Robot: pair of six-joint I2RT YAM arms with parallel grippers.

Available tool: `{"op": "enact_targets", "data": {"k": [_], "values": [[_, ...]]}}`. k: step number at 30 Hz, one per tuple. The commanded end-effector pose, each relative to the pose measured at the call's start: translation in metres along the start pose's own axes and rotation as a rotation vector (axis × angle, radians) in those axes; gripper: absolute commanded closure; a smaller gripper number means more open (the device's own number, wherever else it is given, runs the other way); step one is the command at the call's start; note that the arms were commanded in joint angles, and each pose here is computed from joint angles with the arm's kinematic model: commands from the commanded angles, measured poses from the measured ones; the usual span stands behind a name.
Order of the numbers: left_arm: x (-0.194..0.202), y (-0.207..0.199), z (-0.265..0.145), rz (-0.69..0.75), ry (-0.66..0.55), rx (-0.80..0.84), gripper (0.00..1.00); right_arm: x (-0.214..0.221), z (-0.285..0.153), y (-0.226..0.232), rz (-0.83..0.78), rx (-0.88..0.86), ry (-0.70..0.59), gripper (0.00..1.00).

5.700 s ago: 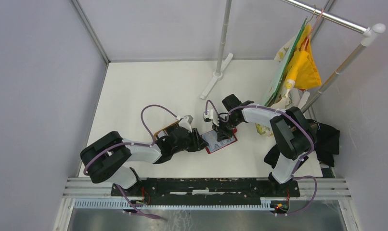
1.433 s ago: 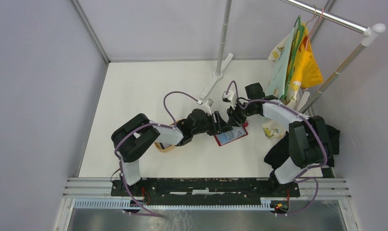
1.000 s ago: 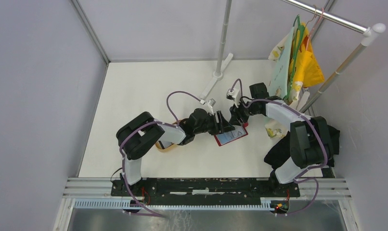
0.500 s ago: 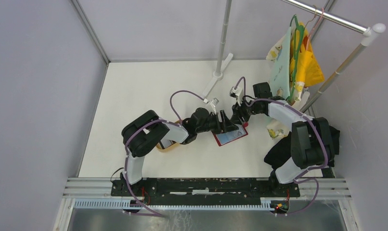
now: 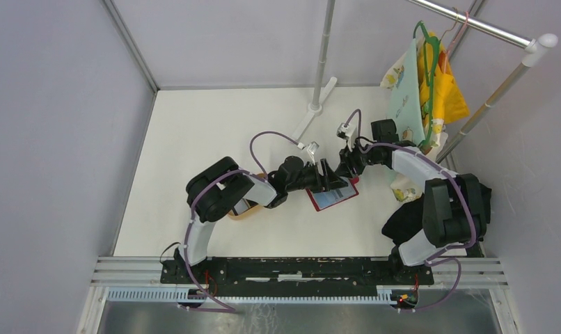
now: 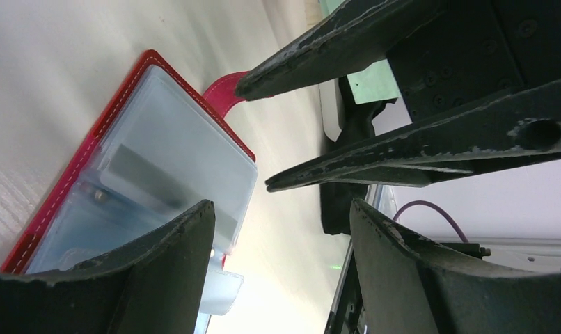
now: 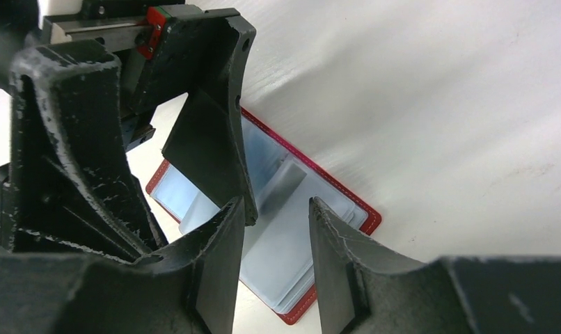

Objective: Put the credit cards into the card holder
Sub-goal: Turn over the card slot in the card holder.

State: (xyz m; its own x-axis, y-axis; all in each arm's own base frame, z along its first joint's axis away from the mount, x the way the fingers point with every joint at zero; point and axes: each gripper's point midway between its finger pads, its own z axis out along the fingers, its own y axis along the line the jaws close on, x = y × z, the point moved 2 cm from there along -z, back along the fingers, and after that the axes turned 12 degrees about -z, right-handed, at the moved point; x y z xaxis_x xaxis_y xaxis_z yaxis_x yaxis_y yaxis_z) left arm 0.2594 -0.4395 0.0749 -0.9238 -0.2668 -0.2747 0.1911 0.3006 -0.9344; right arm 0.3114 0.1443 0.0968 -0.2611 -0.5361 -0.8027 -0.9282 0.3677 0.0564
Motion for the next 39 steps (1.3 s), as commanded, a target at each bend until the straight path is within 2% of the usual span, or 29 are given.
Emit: {"op": "enact_targets", "data": {"k": [1,9,12,20,23,25,29,31,36,39], "values": [[-0.017,-0.029,-0.001,0.044,-0.06,0.079,0.24,0.004,0.002,-0.003,-0.015,-0.022,0.013,0.57],[-0.027,-0.016,-0.04,0.188,-0.157,-0.094,0.28,0.03,0.011,-0.004,-0.069,-0.062,0.162,0.63],[-0.027,-0.008,-0.063,0.233,-0.191,-0.166,0.32,0.029,0.016,0.006,-0.108,-0.118,0.163,0.65],[-0.044,-0.044,-0.131,0.407,-0.352,-0.281,0.4,0.03,0.048,0.04,-0.129,-0.233,0.178,0.66],[-0.052,-0.054,-0.159,0.432,-0.418,-0.316,0.42,0.03,0.06,0.049,-0.138,-0.245,0.187,0.66],[-0.056,-0.054,-0.177,0.436,-0.458,-0.353,0.4,0.029,0.066,0.056,-0.139,-0.261,0.185,0.66],[-0.056,-0.045,-0.198,0.418,-0.48,-0.432,0.19,0.017,0.07,0.065,-0.152,-0.307,0.146,0.65],[-0.055,-0.04,-0.203,0.383,-0.48,-0.472,0.15,0.004,0.064,0.063,-0.193,-0.289,0.119,0.65],[-0.056,-0.025,-0.212,0.282,-0.504,-0.493,0.15,-0.025,0.041,0.056,-0.331,-0.186,0.053,0.63],[-0.064,-0.022,-0.214,0.236,-0.508,-0.474,0.18,-0.033,0.034,0.056,-0.356,-0.166,0.012,0.62]]}}
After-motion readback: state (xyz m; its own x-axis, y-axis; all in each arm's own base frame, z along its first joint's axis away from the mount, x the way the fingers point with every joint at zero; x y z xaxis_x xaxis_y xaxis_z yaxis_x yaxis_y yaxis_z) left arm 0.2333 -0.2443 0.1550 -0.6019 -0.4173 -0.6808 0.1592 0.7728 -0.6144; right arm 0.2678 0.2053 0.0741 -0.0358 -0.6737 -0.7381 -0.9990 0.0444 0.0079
